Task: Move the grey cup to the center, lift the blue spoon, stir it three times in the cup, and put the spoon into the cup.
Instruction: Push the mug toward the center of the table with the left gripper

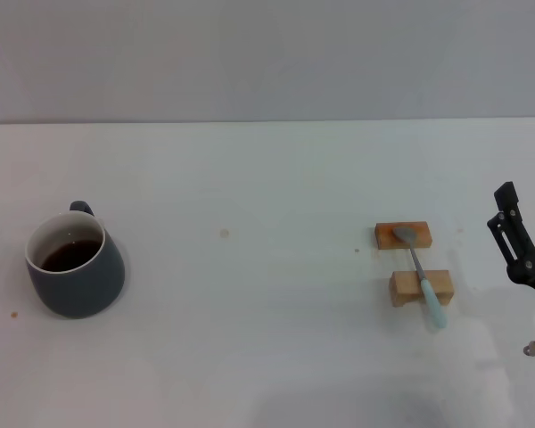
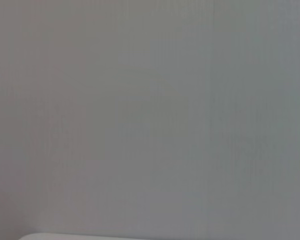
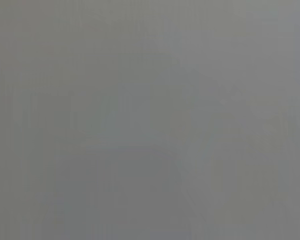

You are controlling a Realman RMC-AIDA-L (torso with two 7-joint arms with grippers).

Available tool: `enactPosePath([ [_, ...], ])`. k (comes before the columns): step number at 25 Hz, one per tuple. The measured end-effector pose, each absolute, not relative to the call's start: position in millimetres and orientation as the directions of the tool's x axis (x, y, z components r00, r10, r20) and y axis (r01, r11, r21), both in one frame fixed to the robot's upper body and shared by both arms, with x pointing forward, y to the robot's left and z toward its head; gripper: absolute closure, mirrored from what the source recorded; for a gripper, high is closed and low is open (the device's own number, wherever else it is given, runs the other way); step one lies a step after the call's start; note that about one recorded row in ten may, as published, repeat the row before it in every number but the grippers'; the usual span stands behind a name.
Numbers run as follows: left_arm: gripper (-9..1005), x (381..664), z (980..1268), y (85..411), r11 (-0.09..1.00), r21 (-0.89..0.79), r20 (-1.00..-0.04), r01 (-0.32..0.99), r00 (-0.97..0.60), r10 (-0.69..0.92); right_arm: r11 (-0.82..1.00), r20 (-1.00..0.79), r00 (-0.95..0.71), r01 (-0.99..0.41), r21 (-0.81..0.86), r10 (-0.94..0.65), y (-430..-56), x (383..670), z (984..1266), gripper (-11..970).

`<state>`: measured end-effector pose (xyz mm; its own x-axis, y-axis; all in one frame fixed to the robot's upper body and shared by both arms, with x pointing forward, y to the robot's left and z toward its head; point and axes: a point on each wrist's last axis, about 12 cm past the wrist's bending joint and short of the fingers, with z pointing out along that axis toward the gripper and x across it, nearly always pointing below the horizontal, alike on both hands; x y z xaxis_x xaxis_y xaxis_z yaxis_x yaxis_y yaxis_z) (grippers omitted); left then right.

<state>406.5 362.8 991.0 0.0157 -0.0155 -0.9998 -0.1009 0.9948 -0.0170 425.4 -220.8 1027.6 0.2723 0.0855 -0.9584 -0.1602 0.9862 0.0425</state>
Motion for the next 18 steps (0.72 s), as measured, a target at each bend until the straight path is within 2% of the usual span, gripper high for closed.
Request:
enactPosePath([
  [18, 171, 408.4, 991.2, 362.1, 0.996, -0.017, -1.000, -0.093, 0.014, -0.016, 0.986, -0.957, 0.275, -0.163, 0.045, 0.089, -219.9, 425.7, 1028.3, 133],
])
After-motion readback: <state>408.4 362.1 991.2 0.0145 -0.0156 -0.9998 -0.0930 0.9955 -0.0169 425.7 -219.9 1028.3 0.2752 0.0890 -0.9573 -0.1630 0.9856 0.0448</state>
